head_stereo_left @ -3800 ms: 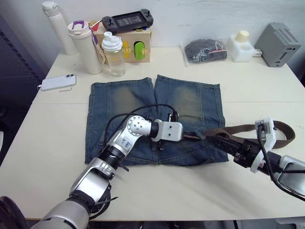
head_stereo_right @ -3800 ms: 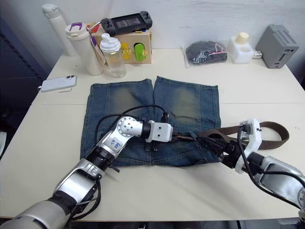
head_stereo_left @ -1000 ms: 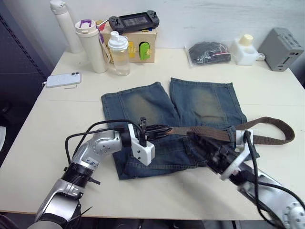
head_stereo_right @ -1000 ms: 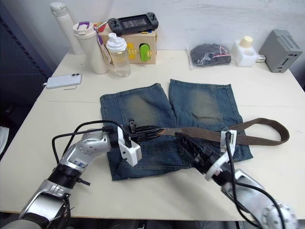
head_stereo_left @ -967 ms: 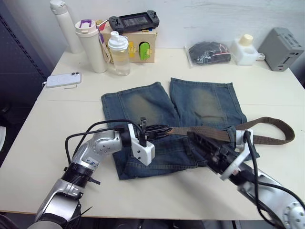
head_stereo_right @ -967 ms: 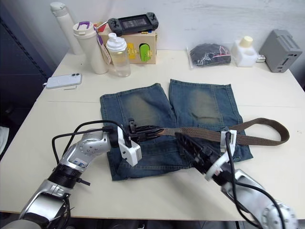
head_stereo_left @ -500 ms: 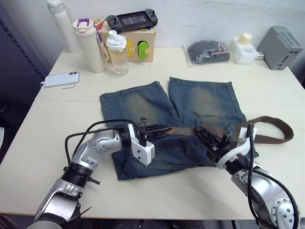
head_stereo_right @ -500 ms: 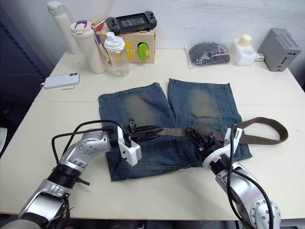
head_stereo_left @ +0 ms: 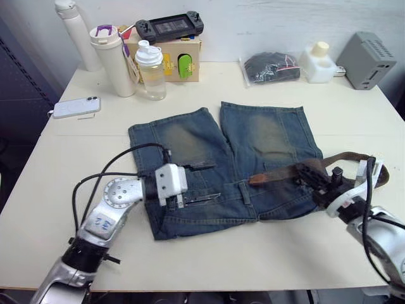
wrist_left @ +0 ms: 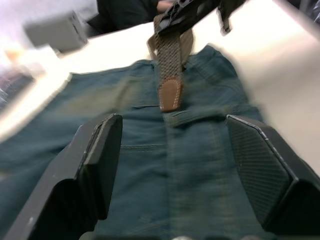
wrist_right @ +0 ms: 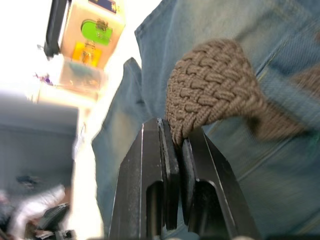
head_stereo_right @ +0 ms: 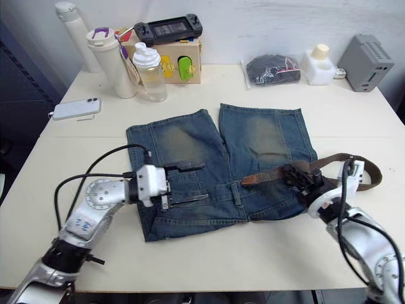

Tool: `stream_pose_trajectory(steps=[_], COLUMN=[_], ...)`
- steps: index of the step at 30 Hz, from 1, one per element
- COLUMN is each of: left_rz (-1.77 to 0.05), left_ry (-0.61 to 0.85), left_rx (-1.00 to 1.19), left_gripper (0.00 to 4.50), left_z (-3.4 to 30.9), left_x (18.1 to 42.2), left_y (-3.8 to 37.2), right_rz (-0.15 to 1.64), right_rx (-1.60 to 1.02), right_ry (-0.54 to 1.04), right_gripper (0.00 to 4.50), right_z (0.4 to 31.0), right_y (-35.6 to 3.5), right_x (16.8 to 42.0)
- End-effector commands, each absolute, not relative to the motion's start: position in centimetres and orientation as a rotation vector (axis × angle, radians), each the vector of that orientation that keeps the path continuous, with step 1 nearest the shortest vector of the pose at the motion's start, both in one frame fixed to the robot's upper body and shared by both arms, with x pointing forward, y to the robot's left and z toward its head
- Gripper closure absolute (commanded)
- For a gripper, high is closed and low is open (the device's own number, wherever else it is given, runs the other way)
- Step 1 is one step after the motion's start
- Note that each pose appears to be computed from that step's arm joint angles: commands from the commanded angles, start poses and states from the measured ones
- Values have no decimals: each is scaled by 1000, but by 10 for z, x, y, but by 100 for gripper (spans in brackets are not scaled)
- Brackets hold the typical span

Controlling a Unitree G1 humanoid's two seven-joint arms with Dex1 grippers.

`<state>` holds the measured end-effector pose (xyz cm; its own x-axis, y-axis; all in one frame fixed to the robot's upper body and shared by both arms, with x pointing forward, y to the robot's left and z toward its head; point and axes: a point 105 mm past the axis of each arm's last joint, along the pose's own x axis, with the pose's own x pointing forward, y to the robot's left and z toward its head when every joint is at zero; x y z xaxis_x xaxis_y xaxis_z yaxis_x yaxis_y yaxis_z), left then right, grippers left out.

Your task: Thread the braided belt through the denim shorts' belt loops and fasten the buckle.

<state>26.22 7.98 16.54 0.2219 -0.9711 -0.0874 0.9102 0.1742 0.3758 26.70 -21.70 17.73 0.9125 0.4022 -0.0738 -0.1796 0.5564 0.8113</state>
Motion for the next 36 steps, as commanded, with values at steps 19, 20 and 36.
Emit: stream_pose_trajectory(steps=[19,20,36], left_rz=[-1392,-1391,-1307], left_ry=[-36,-36,-338], left_rx=[262,262,743], left_gripper=[83,83,83], left_z=[161,161,150], left_x=[237,237,268], left_y=[92,92,68], right_rz=[560,566,584], right_rx=[763,754,824], right_ry=[377,368,472], right_gripper=[450,450,450], right_z=[159,161,133], right_y=[-182,-180,-134], right_x=[261,261,258])
